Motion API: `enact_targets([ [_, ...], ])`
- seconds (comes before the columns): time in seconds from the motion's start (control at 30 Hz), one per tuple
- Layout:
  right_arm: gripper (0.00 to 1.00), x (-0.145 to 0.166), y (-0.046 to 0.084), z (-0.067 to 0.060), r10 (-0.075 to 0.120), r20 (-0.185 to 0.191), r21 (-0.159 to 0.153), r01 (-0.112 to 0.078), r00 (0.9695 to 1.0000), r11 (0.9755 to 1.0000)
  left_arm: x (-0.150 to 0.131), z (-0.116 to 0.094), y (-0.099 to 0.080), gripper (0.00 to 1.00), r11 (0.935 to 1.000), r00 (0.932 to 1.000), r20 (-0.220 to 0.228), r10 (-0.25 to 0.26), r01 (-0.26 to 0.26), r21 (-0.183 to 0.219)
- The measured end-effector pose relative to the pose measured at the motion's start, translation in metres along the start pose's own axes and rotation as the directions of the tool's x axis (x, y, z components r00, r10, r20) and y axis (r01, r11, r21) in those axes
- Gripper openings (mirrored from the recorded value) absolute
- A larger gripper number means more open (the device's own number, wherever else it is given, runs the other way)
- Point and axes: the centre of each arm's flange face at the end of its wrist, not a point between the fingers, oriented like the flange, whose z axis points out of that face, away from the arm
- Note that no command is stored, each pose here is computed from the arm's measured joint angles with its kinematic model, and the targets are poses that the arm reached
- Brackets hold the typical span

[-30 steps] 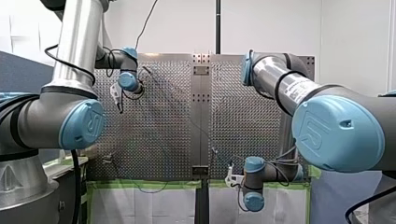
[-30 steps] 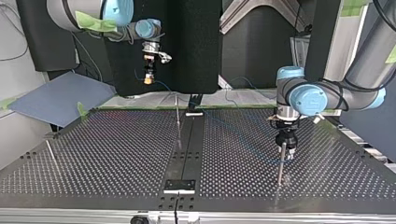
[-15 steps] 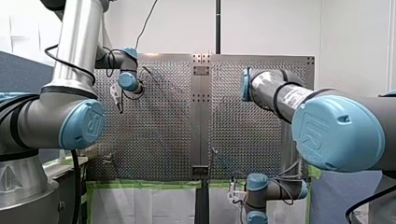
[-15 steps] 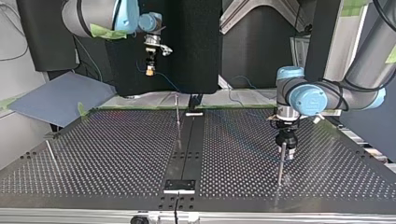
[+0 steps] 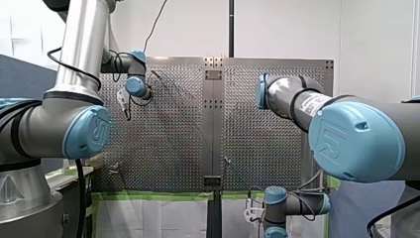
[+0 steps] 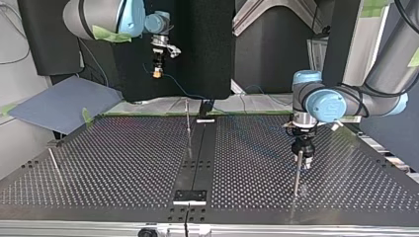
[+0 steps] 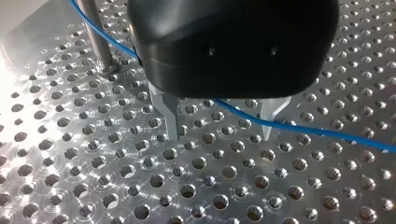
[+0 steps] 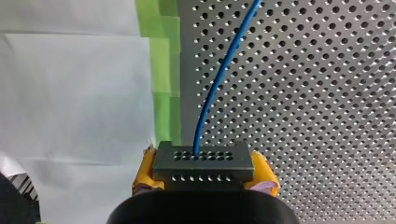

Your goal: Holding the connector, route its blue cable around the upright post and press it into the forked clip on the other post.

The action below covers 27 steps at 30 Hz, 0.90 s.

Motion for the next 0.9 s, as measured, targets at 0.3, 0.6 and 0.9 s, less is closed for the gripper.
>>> enact_targets([
  [0.3, 0.00, 0.034, -0.007, 0.019, 0.005, 0.002, 0.025, -0.005, 1.0000, 0.9997, 0.000, 0.000, 0.000, 0.85, 1.0000, 1.0000, -0.001, -0.002, 0.002, 0.000],
  [0.6, 0.00, 0.066, -0.016, 0.034, 0.000, 0.006, 0.064, 0.000, 1.0000, 0.9980, 0.000, 0.001, 0.004, 0.85, 1.0000, 1.0000, -0.003, -0.001, 0.001, -0.008],
  [0.9, 0.00, 0.106, -0.024, 0.047, -0.004, -0.040, 0.096, 0.008, 0.9992, 0.9954, 0.000, 0.000, 0.004, 0.85, 1.0000, 1.0000, -0.006, -0.001, 0.001, -0.009],
])
